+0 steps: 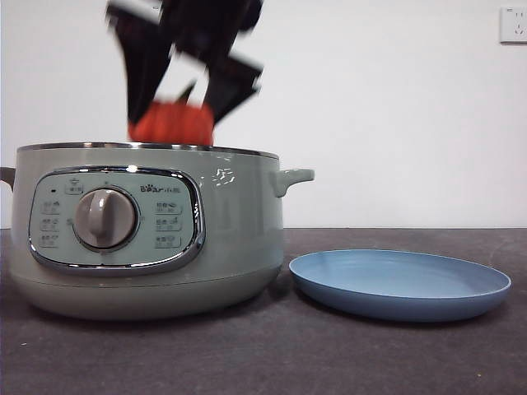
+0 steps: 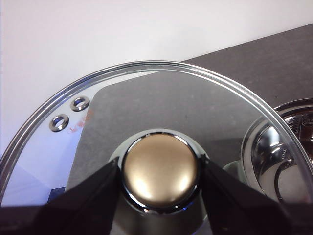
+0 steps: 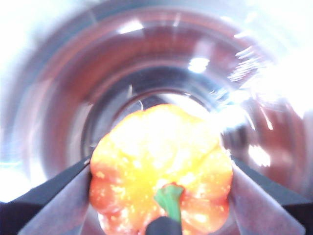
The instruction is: Take the pumpkin out from the steamer,put the pumpkin in the blue plate,close the lid
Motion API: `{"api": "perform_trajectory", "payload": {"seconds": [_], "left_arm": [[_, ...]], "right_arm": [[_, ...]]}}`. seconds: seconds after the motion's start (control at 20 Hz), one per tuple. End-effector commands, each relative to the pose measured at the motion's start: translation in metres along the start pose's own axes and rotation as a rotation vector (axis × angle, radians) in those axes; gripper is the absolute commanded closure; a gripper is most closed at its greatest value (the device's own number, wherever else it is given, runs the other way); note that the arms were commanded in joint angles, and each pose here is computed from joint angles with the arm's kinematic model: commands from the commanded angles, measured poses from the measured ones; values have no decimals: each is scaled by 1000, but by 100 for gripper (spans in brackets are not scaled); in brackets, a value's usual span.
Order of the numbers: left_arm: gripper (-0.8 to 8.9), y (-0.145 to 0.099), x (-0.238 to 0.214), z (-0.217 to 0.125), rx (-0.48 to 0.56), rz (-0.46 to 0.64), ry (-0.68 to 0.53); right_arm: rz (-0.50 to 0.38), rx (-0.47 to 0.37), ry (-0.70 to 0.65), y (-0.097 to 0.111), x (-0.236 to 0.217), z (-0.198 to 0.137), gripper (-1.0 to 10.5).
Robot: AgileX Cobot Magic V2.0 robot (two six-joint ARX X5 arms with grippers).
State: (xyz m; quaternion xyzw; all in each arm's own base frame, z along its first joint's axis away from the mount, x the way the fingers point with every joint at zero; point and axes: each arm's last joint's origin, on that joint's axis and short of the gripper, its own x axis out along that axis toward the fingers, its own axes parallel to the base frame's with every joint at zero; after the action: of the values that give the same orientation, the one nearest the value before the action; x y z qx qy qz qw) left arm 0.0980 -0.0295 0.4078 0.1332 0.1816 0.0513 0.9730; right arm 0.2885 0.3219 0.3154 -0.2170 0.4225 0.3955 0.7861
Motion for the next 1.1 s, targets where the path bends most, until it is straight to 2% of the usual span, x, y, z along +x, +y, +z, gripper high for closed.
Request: {"api": "perform_trajectory", "payload": {"seconds": [0.05, 0.15, 0.25, 0.3, 0.45, 0.55, 0.65, 0.95, 1.05, 1.1], "left_arm": [[822, 3, -5, 8, -38, -3, -77], [822, 2, -5, 13, -59, -66, -124], [822, 2, -6, 17, -79, -103, -168], [822, 1, -6, 19, -85, -117, -183], [822, 1, -7, 22, -100, -139, -218], [823, 1, -7, 23, -103, -154, -229], [822, 0, -7, 23, -102, -160, -229], [823, -5, 2, 27, -95, -162, -216], [822, -10, 9, 29, -85, -186, -203], [822, -13, 12, 30, -79, -214, -199]], "right_arm": [[-26, 26, -29, -11, -45, -5, 958], [-61, 77, -35, -28, -95, -19, 958], [-108, 205, 5, -49, -130, -40, 959], [-168, 266, 37, -60, -140, -50, 959], [-427, 413, 108, -80, -154, -76, 959], [-599, 500, 133, -89, -157, -95, 958], [-716, 558, 138, -92, -156, -115, 959], [-718, 588, 64, -89, -121, -157, 958], [-634, 583, 59, -89, -97, -168, 958], [-535, 574, 39, -88, -78, -175, 958]]}}
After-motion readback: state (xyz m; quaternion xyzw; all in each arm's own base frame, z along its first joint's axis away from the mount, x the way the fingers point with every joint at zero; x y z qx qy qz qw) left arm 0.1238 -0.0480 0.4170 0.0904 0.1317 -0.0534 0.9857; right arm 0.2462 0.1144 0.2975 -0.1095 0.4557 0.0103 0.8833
